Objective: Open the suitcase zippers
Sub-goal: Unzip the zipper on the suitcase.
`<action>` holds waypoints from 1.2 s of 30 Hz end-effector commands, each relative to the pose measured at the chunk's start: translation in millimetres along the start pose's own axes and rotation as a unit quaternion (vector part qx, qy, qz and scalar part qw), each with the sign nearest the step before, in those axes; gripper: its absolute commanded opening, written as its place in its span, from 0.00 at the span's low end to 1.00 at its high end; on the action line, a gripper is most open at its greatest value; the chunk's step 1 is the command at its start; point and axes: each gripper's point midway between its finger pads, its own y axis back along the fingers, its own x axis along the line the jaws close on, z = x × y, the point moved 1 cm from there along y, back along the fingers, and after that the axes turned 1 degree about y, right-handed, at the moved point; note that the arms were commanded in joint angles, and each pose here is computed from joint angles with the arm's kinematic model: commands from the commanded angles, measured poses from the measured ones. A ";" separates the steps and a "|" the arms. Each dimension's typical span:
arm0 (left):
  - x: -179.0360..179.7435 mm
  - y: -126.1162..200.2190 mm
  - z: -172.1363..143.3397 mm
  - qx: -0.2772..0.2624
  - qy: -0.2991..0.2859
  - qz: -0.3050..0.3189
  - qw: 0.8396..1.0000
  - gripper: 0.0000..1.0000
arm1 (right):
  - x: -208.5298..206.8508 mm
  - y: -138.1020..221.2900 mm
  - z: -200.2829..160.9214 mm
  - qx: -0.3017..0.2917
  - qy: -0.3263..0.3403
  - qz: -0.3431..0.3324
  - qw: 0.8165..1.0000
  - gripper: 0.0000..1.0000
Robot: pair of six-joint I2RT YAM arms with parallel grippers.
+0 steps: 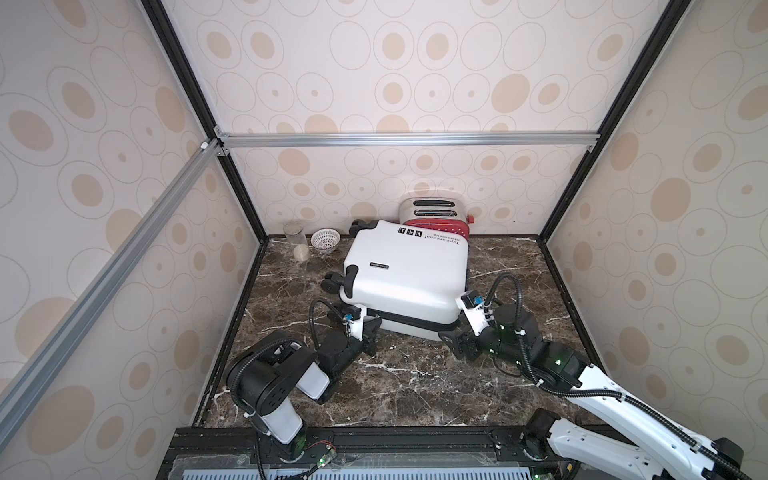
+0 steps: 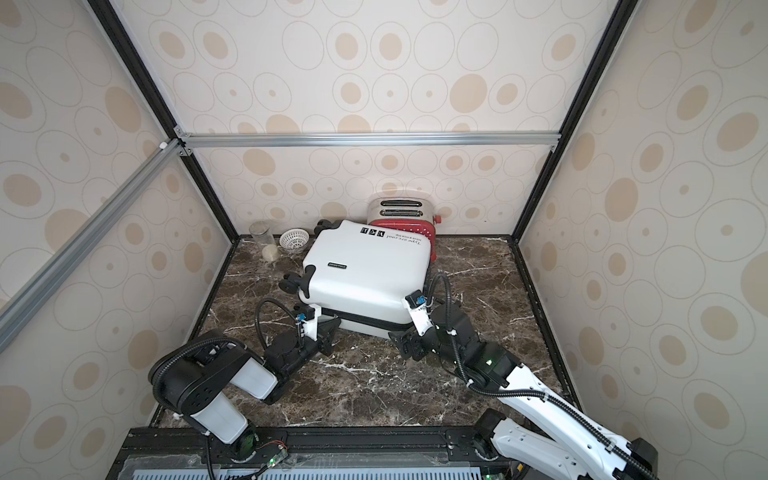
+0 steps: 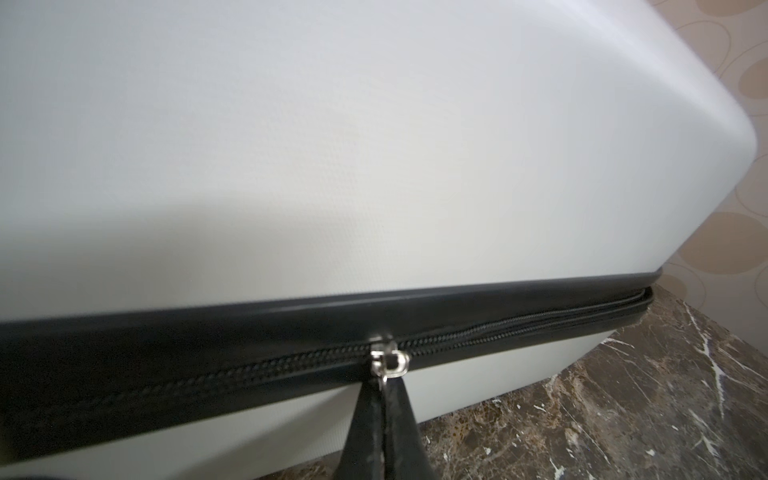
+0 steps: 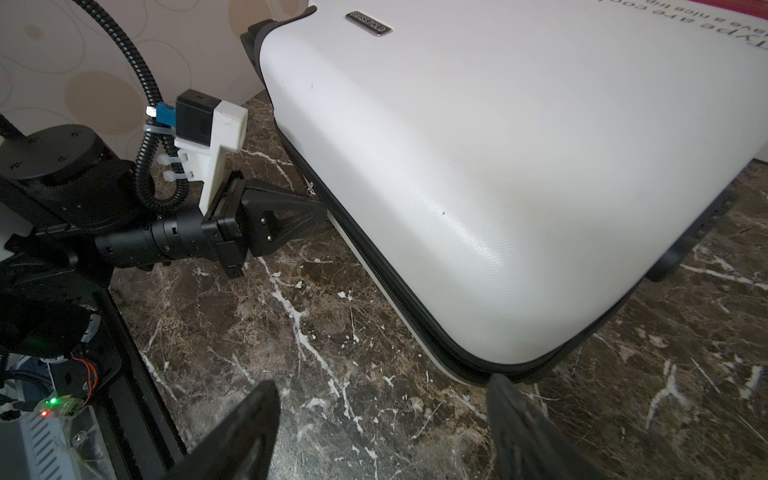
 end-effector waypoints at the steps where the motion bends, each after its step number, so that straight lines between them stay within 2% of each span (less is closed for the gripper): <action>1: -10.3 1.7 32.4 -0.049 -0.012 -0.018 0.999 0.00 | 5.9 3.9 23.3 -0.014 0.031 0.010 0.999 0.78; 3: -15.3 -0.6 31.0 -0.032 -0.024 -0.024 0.999 0.00 | 9.5 -1.2 29.6 -0.005 0.072 0.007 0.997 0.78; 6: -27.2 -6.6 29.7 -0.001 -0.053 -0.037 0.998 0.00 | 14.9 -14.6 37.3 0.014 0.177 -0.005 0.984 0.81; 9: -42.6 -10.7 31.7 0.017 -0.071 -0.057 0.996 0.00 | 16.1 -33.7 39.2 0.047 0.289 -0.022 0.956 0.88; 11: -56.4 -12.5 33.7 0.017 -0.073 -0.080 0.994 0.00 | 14.6 -49.5 38.2 0.070 0.359 -0.036 0.930 0.92; 16: -71.2 -14.4 24.1 0.035 -0.068 -0.101 0.992 0.00 | 9.1 -79.6 46.4 0.075 0.441 -0.059 0.892 0.96; 20: -62.3 -7.9 15.9 0.048 -0.071 -0.080 0.993 0.00 | -5.5 -102.8 26.8 0.127 0.473 -0.068 0.869 0.98; 23: -56.1 -3.0 13.3 0.058 -0.082 -0.062 0.993 0.00 | -20.1 -113.1 11.7 0.168 0.476 -0.074 0.860 0.97; 30: -34.5 6.8 13.1 0.074 -0.103 0.000 0.992 0.00 | -36.7 -117.1 -26.8 0.252 0.446 -0.048 0.857 0.93; 36: -7.6 17.9 13.2 0.086 -0.102 0.055 0.989 0.00 | -39.7 -108.9 -50.5 0.281 0.423 -0.034 0.861 0.92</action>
